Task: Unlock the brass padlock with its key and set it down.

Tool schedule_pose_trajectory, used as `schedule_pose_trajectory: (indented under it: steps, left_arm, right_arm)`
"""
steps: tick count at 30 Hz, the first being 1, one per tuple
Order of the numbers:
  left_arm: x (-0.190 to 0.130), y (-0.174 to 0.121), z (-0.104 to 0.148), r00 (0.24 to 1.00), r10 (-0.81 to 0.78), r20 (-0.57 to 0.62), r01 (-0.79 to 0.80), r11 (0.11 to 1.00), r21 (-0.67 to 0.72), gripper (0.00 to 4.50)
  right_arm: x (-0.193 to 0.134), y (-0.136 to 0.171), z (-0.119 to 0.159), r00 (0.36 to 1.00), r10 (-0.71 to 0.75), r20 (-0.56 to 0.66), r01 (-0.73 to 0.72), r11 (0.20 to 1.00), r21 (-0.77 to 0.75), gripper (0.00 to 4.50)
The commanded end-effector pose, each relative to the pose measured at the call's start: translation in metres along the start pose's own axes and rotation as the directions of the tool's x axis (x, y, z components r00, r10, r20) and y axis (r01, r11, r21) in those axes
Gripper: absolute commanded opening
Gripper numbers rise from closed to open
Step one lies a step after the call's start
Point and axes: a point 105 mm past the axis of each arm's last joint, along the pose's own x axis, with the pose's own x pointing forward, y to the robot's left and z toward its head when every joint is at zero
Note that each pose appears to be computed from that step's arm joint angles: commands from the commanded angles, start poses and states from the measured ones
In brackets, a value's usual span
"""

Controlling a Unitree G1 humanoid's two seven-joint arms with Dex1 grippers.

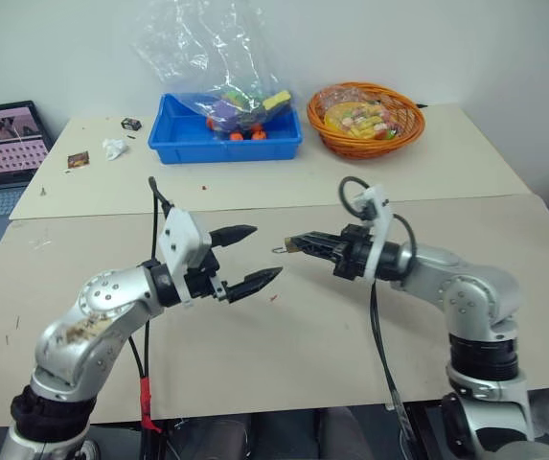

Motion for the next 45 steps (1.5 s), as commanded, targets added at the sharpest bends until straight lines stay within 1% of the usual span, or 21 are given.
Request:
schedule_pose_trajectory:
  steps: [1, 2, 3, 5, 6, 7, 8, 9, 12, 14, 19, 22, 25, 27, 29, 31, 33, 35, 37, 40, 45]
  left_arm:
    - [0.002, -0.009, -0.004, 0.996, -0.076, -0.040, 0.069, 0.985, -0.158, 4.22]
    - [0.003, -0.013, -0.005, 0.994, -0.102, -0.045, 0.092, 0.978, -0.187, 3.95]
    - [0.004, -0.016, -0.003, 0.992, -0.118, -0.037, 0.109, 0.975, -0.193, 3.95]
    - [0.004, -0.019, 0.000, 0.990, -0.136, -0.033, 0.127, 0.972, -0.200, 3.20]
    - [0.004, -0.022, 0.002, 0.988, -0.153, -0.025, 0.144, 0.965, -0.219, 2.92]
    - [0.004, -0.024, 0.003, 0.986, -0.163, -0.022, 0.153, 0.960, -0.233, 2.40]
    - [0.004, -0.026, 0.004, 0.984, -0.177, -0.019, 0.166, 0.954, -0.248, 2.17]
    - [0.004, -0.026, 0.006, 0.983, -0.182, -0.014, 0.172, 0.951, -0.256, 1.76]
    - [0.003, -0.025, 0.010, 0.985, -0.173, 0.009, 0.168, 0.942, -0.290, 0.52]
    - [0.002, -0.025, 0.008, 0.985, -0.173, 0.003, 0.166, 0.936, -0.311, 0.05]
    - [-0.001, -0.026, -0.001, 0.986, -0.161, -0.050, 0.137, 0.939, -0.316, 0.05]
    - [-0.002, -0.026, -0.003, 0.985, -0.159, -0.063, 0.132, 0.941, -0.313, 0.05]
    - [-0.006, -0.016, -0.013, 0.987, -0.117, -0.113, 0.080, 0.953, -0.294, 0.05]
    - [-0.007, 0.001, -0.020, 0.988, -0.039, -0.151, 0.003, 0.971, -0.238, 0.05]
    - [-0.006, 0.022, -0.014, 0.990, 0.058, -0.129, -0.080, 0.981, -0.174, 0.05]
    - [-0.002, 0.034, -0.001, 0.991, 0.107, -0.080, -0.115, 0.989, -0.096, 0.05]
    - [0.002, 0.038, 0.009, 0.992, 0.120, -0.033, -0.122, 0.990, -0.064, 0.05]
    - [0.006, 0.030, 0.018, 0.997, 0.075, -0.006, -0.075, 0.997, -0.022, 0.05]
    - [0.008, 0.021, 0.021, 1.000, 0.029, 0.002, -0.029, 0.999, -0.016, 0.05]
    - [0.009, 0.007, 0.024, 0.999, -0.045, 0.005, 0.045, 0.997, -0.058, 0.05]
    - [0.008, 0.008, 0.021, 0.999, -0.047, -0.016, 0.046, 0.997, -0.068, 0.05]
  right_arm:
    - [-0.013, 0.055, 0.030, 0.929, 0.360, 0.088, -0.355, 0.933, -0.064, 0.07]
    - [-0.015, 0.060, 0.033, 0.910, 0.402, 0.096, -0.398, 0.915, -0.061, 0.07]
    - [-0.016, 0.059, 0.036, 0.904, 0.414, 0.104, -0.410, 0.910, -0.056, 0.07]
    - [-0.014, 0.052, 0.038, 0.909, 0.403, 0.109, -0.401, 0.915, -0.046, 0.07]
    - [-0.011, 0.043, 0.038, 0.923, 0.371, 0.104, -0.370, 0.928, -0.032, 0.07]
    - [-0.008, 0.035, 0.035, 0.935, 0.343, 0.092, -0.342, 0.939, -0.029, 0.07]
    - [-0.006, 0.027, 0.032, 0.944, 0.320, 0.079, -0.319, 0.948, -0.026, 0.07]
    - [-0.005, 0.023, 0.030, 0.950, 0.305, 0.069, -0.304, 0.952, -0.028, 0.07]
    - [-0.004, 0.022, 0.031, 0.948, 0.309, 0.072, -0.308, 0.951, -0.031, 0.07]
    - [-0.003, 0.021, 0.030, 0.950, 0.306, 0.070, -0.304, 0.952, -0.033, 0.07]
    - [-0.003, 0.021, 0.030, 0.949, 0.307, 0.076, -0.306, 0.952, -0.029, 0.07]
    - [-0.005, 0.021, 0.032, 0.948, 0.309, 0.082, -0.308, 0.951, -0.028, 0.07]
    - [-0.008, 0.022, 0.034, 0.945, 0.317, 0.087, -0.316, 0.949, -0.025, 0.07]
    - [-0.010, 0.023, 0.034, 0.944, 0.318, 0.084, -0.317, 0.948, -0.027, 0.07]
    - [-0.011, 0.023, 0.032, 0.944, 0.319, 0.078, -0.318, 0.948, -0.025, 0.07]
    - [-0.011, 0.023, 0.030, 0.945, 0.318, 0.078, -0.318, 0.948, -0.021, 0.07]
    - [-0.011, 0.023, 0.028, 0.946, 0.316, 0.078, -0.315, 0.949, -0.022, 0.07]
    - [-0.010, 0.023, 0.029, 0.947, 0.310, 0.086, -0.310, 0.951, -0.020, 0.07]
    - [-0.009, 0.021, 0.029, 0.951, 0.296, 0.089, -0.295, 0.955, -0.023, 0.07]
    - [-0.008, 0.013, 0.030, 0.962, 0.253, 0.099, -0.253, 0.967, -0.017, 0.07]
    - [-0.007, 0.003, 0.036, 0.970, 0.206, 0.125, -0.205, 0.979, -0.018, 0.07]
